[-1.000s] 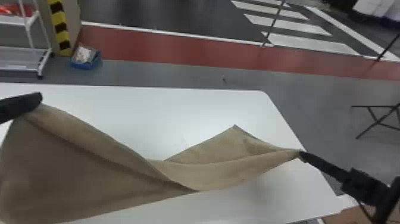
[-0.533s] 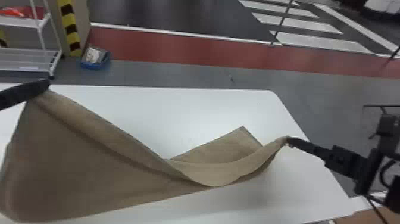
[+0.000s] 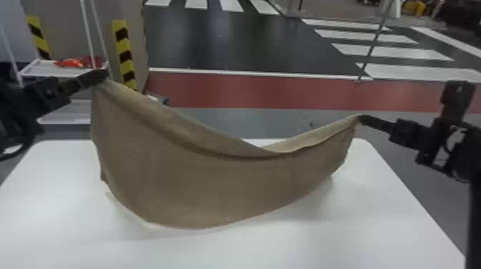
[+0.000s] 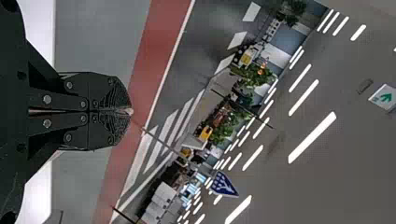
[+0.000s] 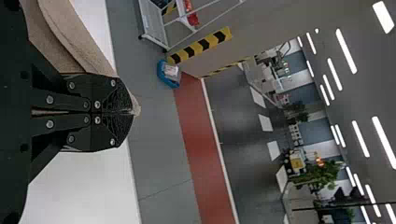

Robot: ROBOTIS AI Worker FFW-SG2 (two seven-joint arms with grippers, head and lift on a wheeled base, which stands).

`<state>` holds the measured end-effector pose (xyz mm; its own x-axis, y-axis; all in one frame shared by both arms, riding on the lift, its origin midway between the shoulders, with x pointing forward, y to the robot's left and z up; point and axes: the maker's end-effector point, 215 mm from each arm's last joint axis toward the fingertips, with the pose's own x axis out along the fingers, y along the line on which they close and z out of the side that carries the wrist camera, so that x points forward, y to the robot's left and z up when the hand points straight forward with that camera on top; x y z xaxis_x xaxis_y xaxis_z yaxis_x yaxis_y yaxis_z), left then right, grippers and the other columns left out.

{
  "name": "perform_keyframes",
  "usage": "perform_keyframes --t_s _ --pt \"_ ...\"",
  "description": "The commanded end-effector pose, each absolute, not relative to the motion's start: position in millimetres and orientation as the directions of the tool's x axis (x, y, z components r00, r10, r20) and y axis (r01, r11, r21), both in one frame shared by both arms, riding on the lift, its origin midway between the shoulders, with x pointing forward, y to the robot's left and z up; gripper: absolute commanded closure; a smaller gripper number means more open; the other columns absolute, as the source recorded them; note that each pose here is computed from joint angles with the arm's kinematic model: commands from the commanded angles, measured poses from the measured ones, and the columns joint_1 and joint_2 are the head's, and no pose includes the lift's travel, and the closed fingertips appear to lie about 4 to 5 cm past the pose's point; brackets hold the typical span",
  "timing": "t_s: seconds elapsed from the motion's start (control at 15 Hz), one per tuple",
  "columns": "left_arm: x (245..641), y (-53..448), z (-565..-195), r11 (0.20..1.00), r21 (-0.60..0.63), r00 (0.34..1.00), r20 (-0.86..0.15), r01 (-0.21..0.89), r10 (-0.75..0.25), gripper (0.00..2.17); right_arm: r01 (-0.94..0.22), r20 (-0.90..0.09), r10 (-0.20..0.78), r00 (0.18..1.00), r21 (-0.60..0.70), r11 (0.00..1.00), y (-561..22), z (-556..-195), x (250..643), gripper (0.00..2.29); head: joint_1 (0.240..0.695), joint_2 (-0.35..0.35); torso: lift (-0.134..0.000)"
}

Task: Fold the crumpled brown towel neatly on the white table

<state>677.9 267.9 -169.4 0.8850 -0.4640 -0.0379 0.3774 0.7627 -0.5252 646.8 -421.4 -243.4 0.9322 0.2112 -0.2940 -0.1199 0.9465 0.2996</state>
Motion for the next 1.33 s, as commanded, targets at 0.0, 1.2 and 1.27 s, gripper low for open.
perform_keyframes --t_s 0.0,1.2,1.27 --pt "711.2 279.5 -127.8 0.734 -0.546 0.893 0.057 0.403 -0.447 1.62 -0.162 -0.207 0.213 0.955 0.238 0.958 -416.3 -189.9 693.6 1.8 0.475 -0.127 -0.124" --pt "452.3 267.0 -299.6 0.776 -0.544 0.877 -0.142 0.319 -0.46 1.62 -0.16 -0.335 0.338 0.88 0.462 0.872 -509.4 -374.8 401.4 1.8 0.695 -0.273 -0.124" --pt "445.6 265.2 -301.1 0.78 -0.54 0.876 -0.149 0.317 -0.459 1.62 -0.164 -0.34 0.352 0.872 0.476 0.864 -503.0 -375.7 396.9 1.8 0.695 -0.282 -0.124"
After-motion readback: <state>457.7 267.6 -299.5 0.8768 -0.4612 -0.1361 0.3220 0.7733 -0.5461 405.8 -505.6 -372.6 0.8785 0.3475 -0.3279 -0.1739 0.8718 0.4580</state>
